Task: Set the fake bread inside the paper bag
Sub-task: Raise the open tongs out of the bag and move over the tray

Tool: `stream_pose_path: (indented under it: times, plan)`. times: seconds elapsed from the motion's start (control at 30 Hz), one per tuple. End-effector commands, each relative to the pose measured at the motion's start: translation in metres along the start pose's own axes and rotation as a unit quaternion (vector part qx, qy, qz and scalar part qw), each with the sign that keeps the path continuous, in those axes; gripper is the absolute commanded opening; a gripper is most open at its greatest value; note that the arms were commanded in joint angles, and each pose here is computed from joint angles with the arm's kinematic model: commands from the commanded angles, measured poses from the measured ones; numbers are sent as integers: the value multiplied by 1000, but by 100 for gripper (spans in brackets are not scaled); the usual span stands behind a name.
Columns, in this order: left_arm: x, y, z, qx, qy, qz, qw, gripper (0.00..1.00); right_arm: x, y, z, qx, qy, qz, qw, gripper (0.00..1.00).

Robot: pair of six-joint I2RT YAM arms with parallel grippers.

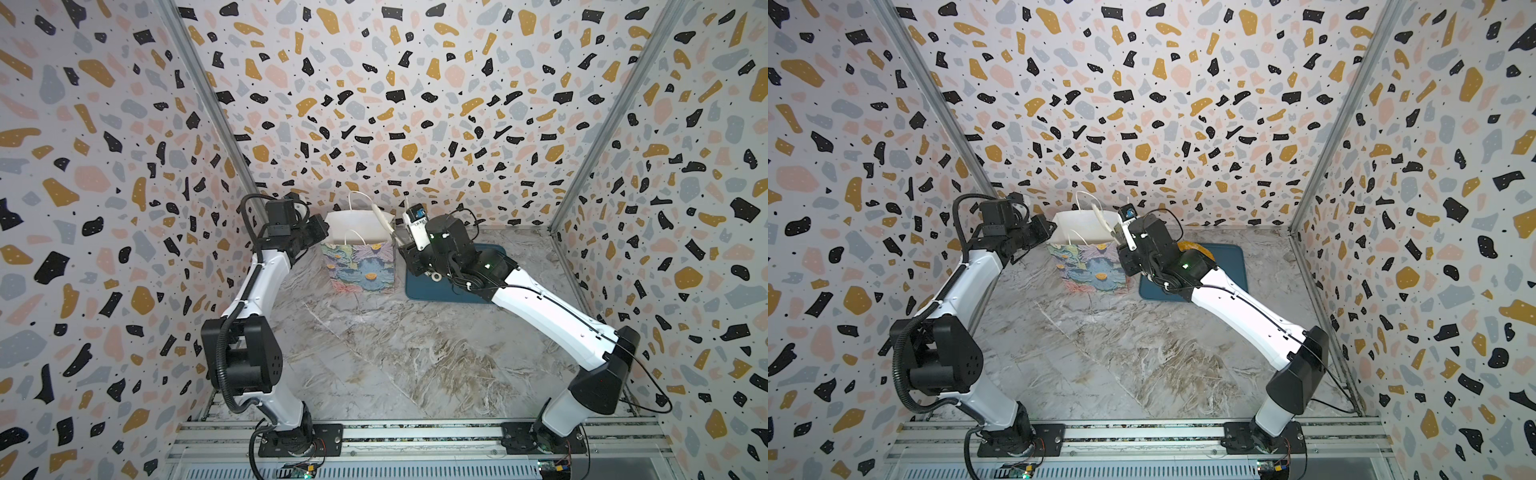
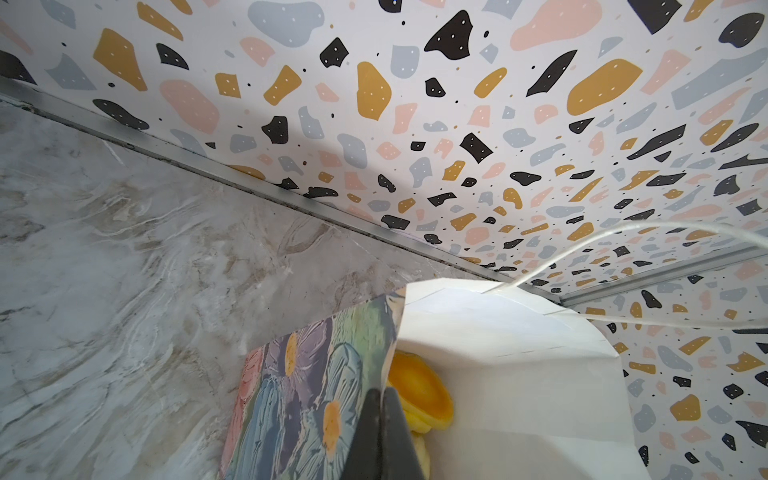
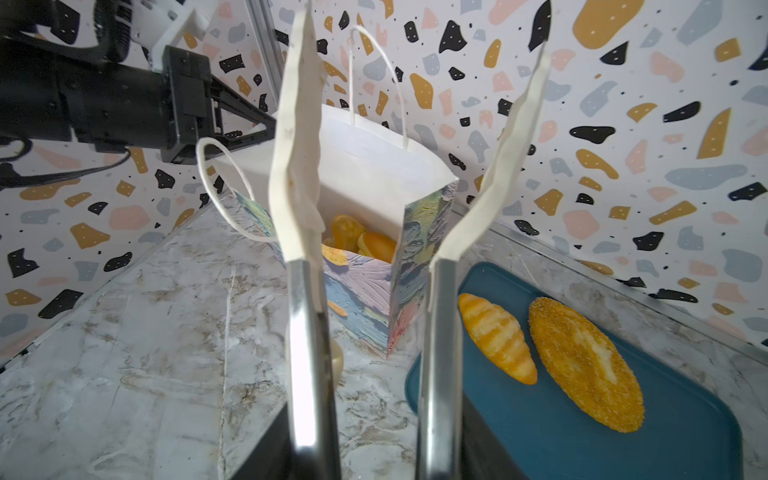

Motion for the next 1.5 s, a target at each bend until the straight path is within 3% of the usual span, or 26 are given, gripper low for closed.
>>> stream_pose_path:
  times: [0.0,0.3,0.67,1.07,1.47]
  plan:
    - [-12,14,9,-23,-14,-15,1000,0,-36,30,13,-49,-24,-41,998,49]
    - [-12,14,9,-23,-15,-15,1000,0,-76,46,-25,-37,-33,-58,997,49]
    - [-10,14,9,-27,-15,-11,999,0,-82,30,-65,17,56,-57,997,49]
    - [-11,12,8,-25,-17,-19,999,0,-108,-7,-123,133,140,-70,979,48]
    - [-12,12,8,-23,-15,-23,999,0,-152,-13,-143,157,175,-55,970,54]
Point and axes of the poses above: each gripper's point midway between its finger pads, its own y axis back along the fingers, its own x axis along the line the jaws close on, z = x × y, the point moved 3 cm from there along y, back along the fingers, and after that the axes turned 15 degrees about y, right-handed, at the moved point
